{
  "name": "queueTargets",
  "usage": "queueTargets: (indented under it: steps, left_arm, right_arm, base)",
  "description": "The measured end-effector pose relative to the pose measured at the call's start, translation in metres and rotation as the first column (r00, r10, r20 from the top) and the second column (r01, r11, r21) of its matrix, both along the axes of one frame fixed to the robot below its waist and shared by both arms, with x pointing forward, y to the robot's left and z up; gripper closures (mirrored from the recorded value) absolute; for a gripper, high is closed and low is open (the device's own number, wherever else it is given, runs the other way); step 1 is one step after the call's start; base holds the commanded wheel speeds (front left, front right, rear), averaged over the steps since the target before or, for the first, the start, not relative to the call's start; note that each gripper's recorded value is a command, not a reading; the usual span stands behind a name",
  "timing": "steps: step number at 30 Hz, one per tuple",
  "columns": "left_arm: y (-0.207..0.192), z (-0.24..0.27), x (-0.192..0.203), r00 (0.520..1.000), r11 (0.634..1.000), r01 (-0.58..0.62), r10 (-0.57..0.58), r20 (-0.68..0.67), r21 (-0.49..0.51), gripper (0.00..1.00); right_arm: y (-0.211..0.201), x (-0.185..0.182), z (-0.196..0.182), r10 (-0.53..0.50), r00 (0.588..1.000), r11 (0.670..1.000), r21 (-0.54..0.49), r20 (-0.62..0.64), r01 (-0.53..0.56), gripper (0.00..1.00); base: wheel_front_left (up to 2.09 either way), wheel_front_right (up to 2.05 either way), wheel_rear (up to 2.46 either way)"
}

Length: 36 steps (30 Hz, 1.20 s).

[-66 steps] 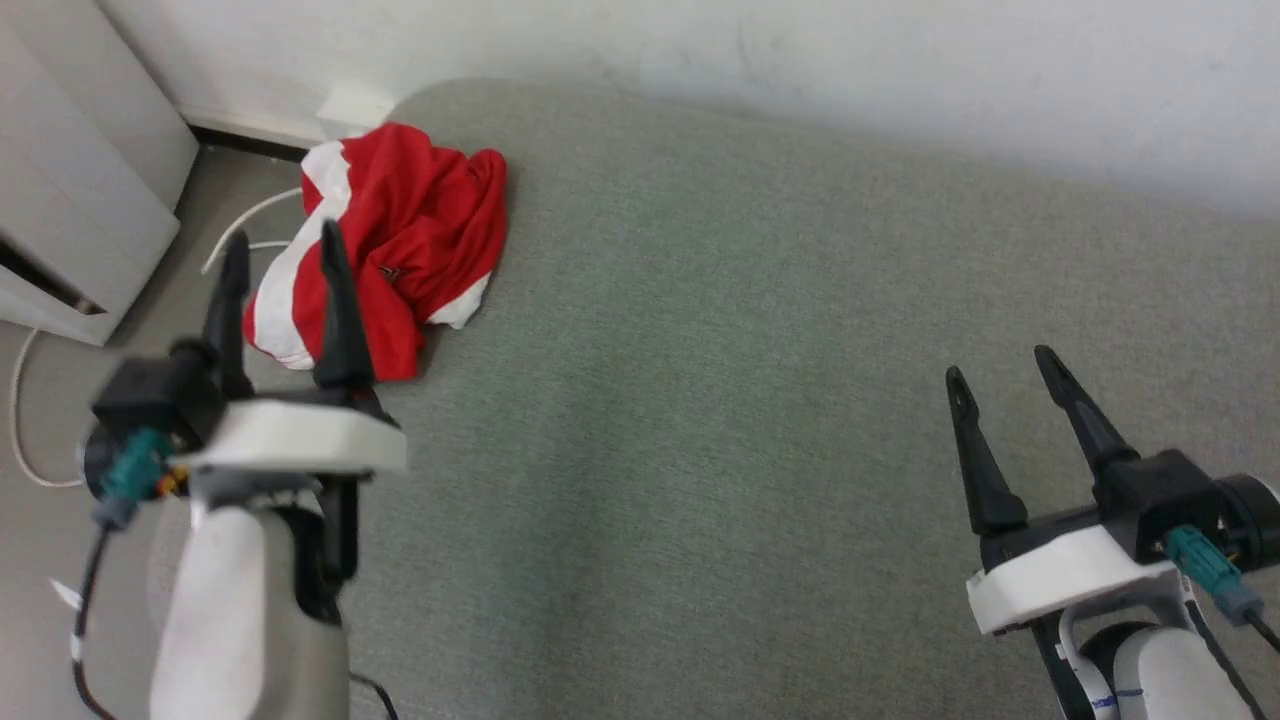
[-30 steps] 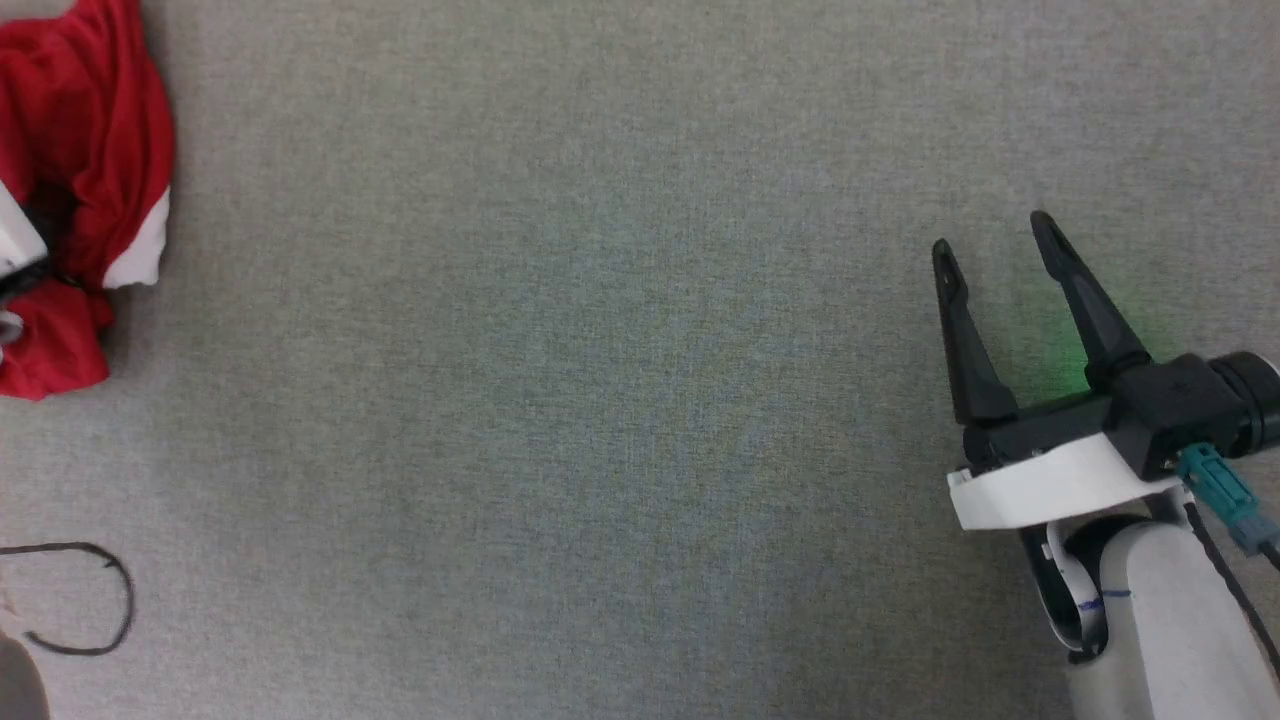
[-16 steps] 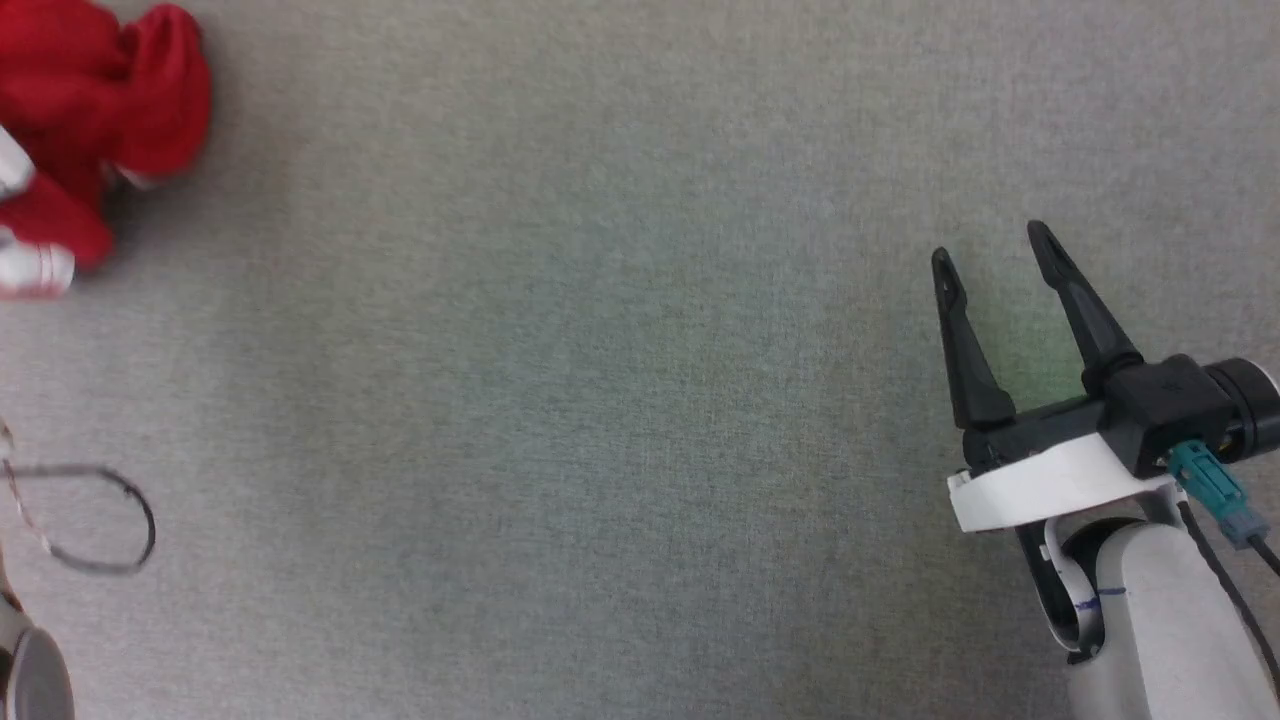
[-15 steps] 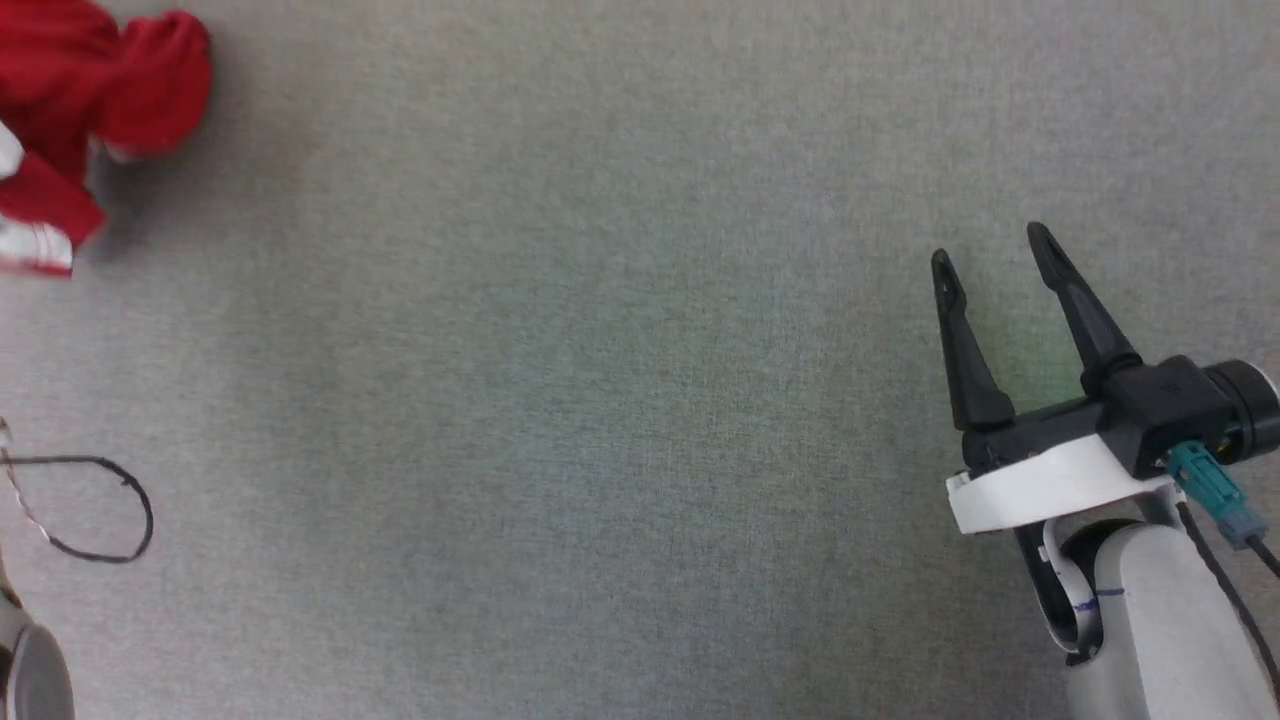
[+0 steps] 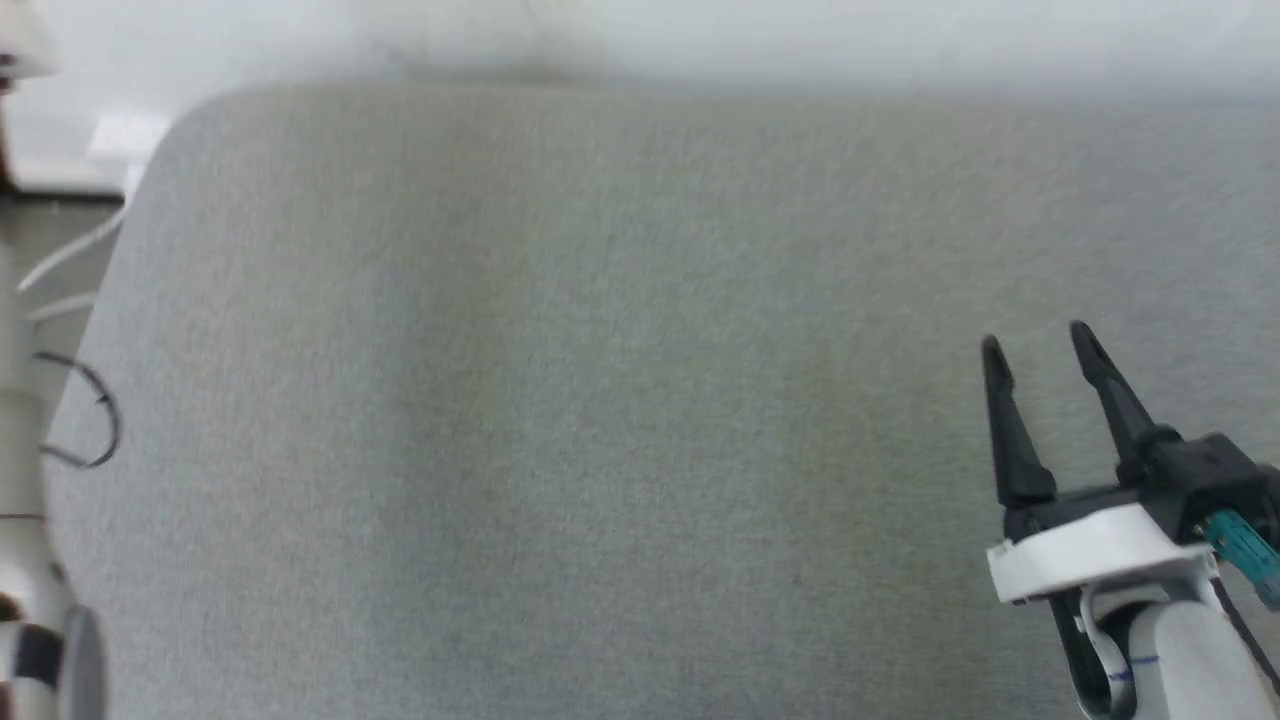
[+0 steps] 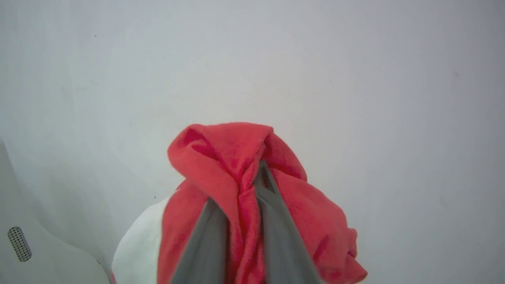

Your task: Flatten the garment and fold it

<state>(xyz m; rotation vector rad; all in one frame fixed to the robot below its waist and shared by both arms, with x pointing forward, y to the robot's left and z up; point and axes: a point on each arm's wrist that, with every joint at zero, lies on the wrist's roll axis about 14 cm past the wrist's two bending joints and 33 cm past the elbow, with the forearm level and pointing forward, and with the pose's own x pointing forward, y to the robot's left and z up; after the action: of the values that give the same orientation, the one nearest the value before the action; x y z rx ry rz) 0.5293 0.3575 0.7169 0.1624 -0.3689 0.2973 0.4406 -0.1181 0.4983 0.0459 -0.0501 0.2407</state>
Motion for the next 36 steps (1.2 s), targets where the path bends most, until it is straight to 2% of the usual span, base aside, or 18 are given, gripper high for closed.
queueTargets:
  steps: [6,10,13,16,19,22,26,28,30,31,32,33,36]
  left_arm:
    - [-0.078,0.049,-0.012,0.963,0.980,0.196,-0.198,0.185,0.031,1.00]
    - [-0.153,0.039,-0.014,0.907,0.928,0.374,-0.367,0.206,0.009,1.00]
    - [-0.218,0.019,-0.017,0.840,0.851,0.524,-0.508,0.191,-0.041,1.00]
    - [-0.281,-0.006,-0.028,0.756,0.752,0.652,-0.634,0.161,-0.099,1.00]
    - [-0.323,-0.040,-0.037,0.690,0.672,0.722,-0.717,0.097,-0.166,1.00]
    - [-0.354,-0.089,-0.052,0.627,0.607,0.755,-0.779,0.004,-0.249,1.00]
    - [-0.408,-0.182,-0.104,0.443,0.485,0.786,-0.874,-0.199,-0.383,1.00]
    - [-0.420,-0.225,-0.132,0.370,0.464,0.764,-0.884,-0.284,-0.448,1.00]
    - [-0.419,-0.258,-0.152,0.334,0.477,0.726,-0.874,-0.352,-0.496,1.00]
    - [-0.417,-0.267,-0.158,0.327,0.486,0.711,-0.869,-0.372,-0.508,0.95]
    - [-0.415,-0.273,-0.162,0.321,0.489,0.705,-0.866,-0.384,-0.514,0.15]
    - [-0.415,-0.275,-0.165,0.320,0.489,0.703,-0.866,-0.385,-0.516,0.00]
    - [-0.413,-0.267,-0.166,0.341,0.484,0.719,-0.871,-0.354,-0.499,0.00]
  right_arm:
    - [-0.026,-0.024,0.023,-0.069,0.997,0.998,-0.005,0.043,0.069,0.00]
    - [-0.052,-0.042,0.030,-0.141,0.989,0.990,-0.016,0.047,0.142,0.00]
    - [-0.071,-0.055,0.033,-0.196,0.979,0.980,-0.021,0.051,0.197,0.00]
    - [-0.088,-0.067,0.038,-0.244,0.968,0.969,-0.017,0.058,0.245,0.00]
    - [-0.099,-0.076,0.042,-0.278,0.958,0.960,-0.011,0.068,0.279,0.00]
    - [-0.109,-0.084,0.042,-0.308,0.949,0.951,-0.008,0.065,0.309,0.00]
    - [-0.121,-0.092,0.037,-0.344,0.938,0.939,-0.002,0.047,0.344,0.00]
    - [-0.124,-0.093,0.030,-0.354,0.935,0.935,-0.006,0.027,0.354,0.00]
    - [-0.124,-0.093,0.025,-0.355,0.935,0.935,-0.009,0.012,0.355,0.00]
    - [-0.123,-0.092,0.023,-0.352,0.936,0.936,-0.010,0.006,0.352,0.00]
    - [-0.121,-0.091,0.022,-0.347,0.938,0.938,-0.010,0.003,0.347,0.00]
    - [-0.119,-0.090,0.021,-0.341,0.940,0.940,-0.010,0.001,0.341,0.00]
    - [-0.111,-0.084,0.020,-0.316,0.949,0.949,-0.010,-0.001,0.315,0.00]
  base:
    - [0.00,0.00,0.00]
    - [0.00,0.00,0.00]
    - [0.00,0.00,0.00]
    - [0.00,0.00,0.00]
    - [0.00,0.00,0.00]
    - [0.00,0.00,0.00]
    - [0.00,0.00,0.00]
    - [0.00,0.00,0.00]
    - [0.00,0.00,0.00]
    - [0.00,0.00,0.00]
    - [0.00,0.00,0.00]
    - [0.00,0.00,0.00]
    - [0.00,0.00,0.00]
